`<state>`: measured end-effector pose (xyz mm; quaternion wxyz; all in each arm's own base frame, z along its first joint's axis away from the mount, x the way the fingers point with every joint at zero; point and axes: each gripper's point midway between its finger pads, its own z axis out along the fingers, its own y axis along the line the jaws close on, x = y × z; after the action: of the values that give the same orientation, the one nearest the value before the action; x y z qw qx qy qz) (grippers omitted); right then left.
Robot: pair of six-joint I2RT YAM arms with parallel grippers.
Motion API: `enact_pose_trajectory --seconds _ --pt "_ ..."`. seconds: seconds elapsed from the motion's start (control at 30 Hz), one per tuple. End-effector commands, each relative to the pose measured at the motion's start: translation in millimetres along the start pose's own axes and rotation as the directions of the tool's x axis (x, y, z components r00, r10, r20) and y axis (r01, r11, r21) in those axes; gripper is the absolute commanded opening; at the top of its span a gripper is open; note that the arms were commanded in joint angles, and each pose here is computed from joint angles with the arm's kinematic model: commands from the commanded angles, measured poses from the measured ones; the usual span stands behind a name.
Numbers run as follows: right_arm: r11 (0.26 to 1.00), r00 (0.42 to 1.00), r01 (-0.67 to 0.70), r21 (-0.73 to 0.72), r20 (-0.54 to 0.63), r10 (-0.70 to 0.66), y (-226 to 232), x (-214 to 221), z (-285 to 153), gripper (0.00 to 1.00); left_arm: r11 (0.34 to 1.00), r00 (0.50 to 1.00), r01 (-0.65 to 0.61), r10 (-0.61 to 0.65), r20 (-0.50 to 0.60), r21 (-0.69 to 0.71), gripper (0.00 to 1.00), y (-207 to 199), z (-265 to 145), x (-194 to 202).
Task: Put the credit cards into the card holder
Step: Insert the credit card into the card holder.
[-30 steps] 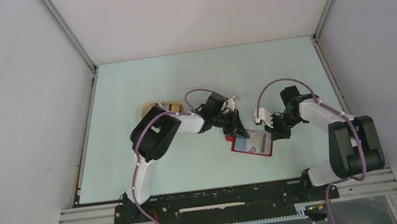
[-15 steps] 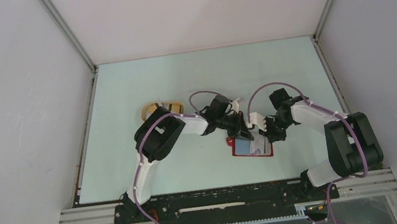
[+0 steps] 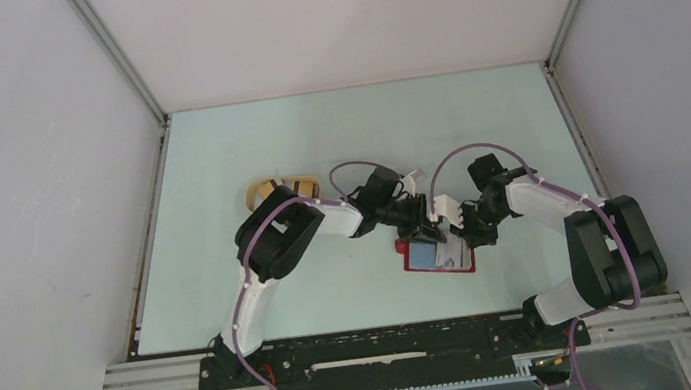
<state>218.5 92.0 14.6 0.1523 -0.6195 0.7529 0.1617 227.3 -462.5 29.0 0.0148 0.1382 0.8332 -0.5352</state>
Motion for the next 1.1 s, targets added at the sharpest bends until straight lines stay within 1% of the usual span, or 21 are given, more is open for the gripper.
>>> enact_pose_trajectory --seconds 0.0,0.07,0.13,0.37,0.83,1.07 --pt "0.999 0.997 0.024 0.044 0.066 -0.027 -13.6 -12.5 3.7 0.05 0.999 0.999 -0.046 0.045 0.031 0.022 0.34 -13.0 -0.1 4.0" --pt "0.999 0.997 0.019 0.045 0.067 -0.022 -13.9 -11.7 2.9 0.05 0.999 0.998 -0.047 0.047 0.038 -0.005 0.37 -8.1 -5.3 3.8" --pt "0.999 0.997 0.016 0.047 0.069 -0.02 -14.4 -11.4 2.6 0.05 0.998 0.998 -0.054 0.055 0.041 -0.032 0.39 -4.2 -9.5 3.8" --pt "0.999 0.997 0.016 0.045 0.069 -0.02 -14.1 -11.3 2.5 0.05 0.99 0.996 -0.072 0.077 0.039 -0.118 0.39 9.0 -16.1 7.7" --pt "0.999 0.997 0.016 0.044 0.069 -0.019 -13.6 -11.2 2.6 0.05 0.985 0.994 -0.081 0.091 0.057 -0.152 0.37 12.0 -25.4 7.2" --pt "0.999 0.997 0.016 0.044 0.069 -0.019 -13.5 -11.2 2.5 0.05 0.982 0.994 -0.083 0.094 0.055 -0.171 0.35 15.2 -29.6 9.9"
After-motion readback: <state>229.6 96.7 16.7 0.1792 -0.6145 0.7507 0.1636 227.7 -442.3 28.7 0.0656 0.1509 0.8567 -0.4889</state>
